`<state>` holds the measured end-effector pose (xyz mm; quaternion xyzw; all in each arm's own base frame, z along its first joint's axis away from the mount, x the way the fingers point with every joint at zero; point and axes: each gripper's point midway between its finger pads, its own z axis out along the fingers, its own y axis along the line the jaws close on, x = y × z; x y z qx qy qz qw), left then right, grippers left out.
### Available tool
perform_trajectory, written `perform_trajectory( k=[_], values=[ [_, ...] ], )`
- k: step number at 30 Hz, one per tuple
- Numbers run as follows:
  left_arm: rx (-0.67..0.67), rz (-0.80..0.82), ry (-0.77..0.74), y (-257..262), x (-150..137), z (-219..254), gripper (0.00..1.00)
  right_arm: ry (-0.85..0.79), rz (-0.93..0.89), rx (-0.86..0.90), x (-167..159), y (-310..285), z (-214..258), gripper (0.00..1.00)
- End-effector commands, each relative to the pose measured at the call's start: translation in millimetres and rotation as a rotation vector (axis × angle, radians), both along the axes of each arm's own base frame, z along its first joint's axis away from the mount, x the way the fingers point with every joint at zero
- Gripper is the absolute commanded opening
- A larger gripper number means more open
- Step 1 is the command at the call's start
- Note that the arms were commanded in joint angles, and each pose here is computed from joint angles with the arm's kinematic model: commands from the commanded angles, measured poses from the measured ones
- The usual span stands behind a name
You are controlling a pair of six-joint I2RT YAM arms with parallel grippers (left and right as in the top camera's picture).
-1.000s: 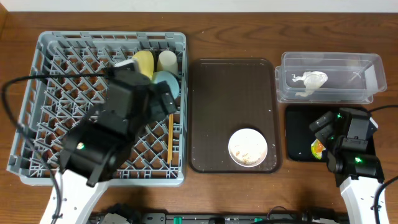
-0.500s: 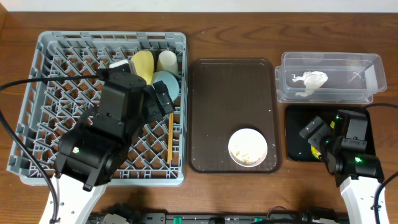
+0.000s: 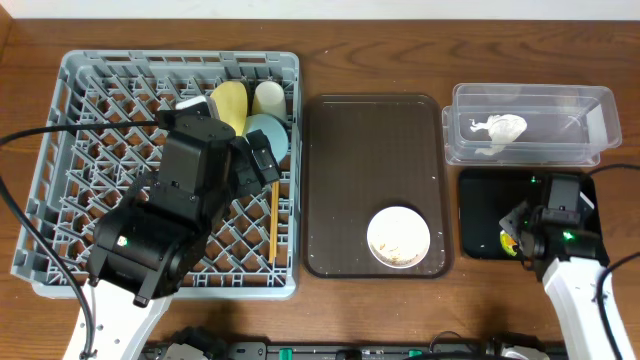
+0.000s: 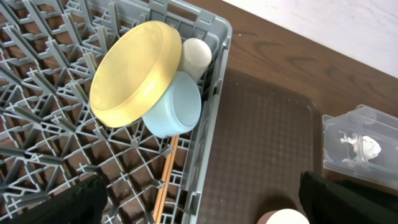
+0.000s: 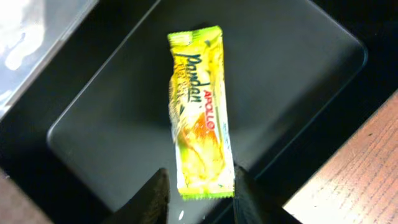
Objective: Sort waste into correct bins and load items into the dishwasher rack
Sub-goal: 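Lower the right gripper and grasp the wrapper on the black tray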
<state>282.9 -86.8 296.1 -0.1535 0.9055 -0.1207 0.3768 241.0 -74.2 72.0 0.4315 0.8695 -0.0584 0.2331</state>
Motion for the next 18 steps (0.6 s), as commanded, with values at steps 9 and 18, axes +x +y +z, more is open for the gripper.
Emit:
perform_trajectory(
  k=[9, 18],
  values=[
    [0.016, 0.002, -0.014, 3, 1, 5, 0.99, 0.063, -0.082, -0.043, 9, -16, -26, 0.37],
    [0.016, 0.002, -0.014, 3, 1, 5, 0.99, 0.073, -0.108, -0.033, 20, -19, -46, 0.34]
  ],
)
